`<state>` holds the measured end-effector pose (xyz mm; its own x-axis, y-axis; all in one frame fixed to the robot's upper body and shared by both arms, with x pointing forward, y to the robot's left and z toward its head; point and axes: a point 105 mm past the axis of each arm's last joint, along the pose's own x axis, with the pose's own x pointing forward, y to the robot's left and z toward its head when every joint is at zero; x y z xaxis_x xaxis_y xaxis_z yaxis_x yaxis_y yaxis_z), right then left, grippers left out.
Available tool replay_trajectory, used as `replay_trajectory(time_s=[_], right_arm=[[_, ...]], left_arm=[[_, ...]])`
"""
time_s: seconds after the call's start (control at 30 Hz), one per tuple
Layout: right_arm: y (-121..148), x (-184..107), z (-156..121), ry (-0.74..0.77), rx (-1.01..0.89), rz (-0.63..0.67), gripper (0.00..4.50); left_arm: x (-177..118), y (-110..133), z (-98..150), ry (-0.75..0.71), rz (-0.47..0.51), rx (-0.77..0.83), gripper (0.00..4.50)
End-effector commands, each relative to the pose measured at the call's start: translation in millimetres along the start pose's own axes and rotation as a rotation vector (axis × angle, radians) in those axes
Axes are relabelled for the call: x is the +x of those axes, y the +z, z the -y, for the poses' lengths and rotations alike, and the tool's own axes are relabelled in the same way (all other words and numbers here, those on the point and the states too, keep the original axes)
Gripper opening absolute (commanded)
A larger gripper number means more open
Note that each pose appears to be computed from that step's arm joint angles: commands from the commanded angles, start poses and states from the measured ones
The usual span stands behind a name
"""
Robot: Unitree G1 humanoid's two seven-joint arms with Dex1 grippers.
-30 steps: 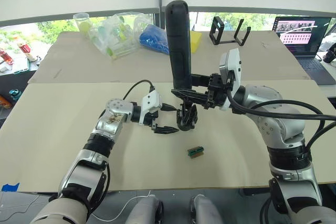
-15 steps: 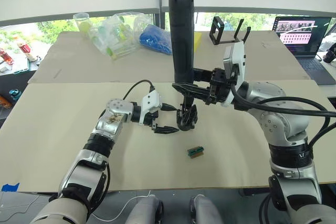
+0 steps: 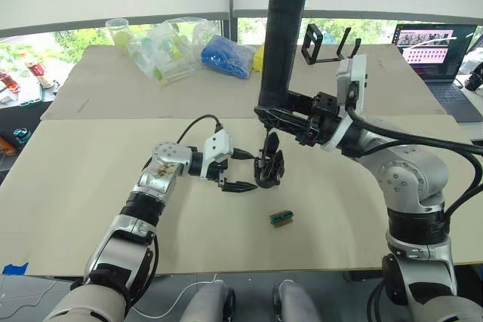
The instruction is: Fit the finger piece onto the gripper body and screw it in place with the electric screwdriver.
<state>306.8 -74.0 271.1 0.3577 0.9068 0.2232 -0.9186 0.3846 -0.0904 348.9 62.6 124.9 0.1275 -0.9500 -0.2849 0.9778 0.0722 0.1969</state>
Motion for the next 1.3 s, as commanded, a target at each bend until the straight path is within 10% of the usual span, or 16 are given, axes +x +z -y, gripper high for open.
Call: replay_trajectory(time_s=[0.03,1.3], right_arm=[[20,-5,-6,0.008,-0.062,0.065,1.9],[5,5,-15,0.044,-0.135,0.033,1.9]], left_arm=[[-1,11,-2,0.005,0.023,0.047,4.5],[0,11,-1,0.007,0.024,0.047,4.5]])
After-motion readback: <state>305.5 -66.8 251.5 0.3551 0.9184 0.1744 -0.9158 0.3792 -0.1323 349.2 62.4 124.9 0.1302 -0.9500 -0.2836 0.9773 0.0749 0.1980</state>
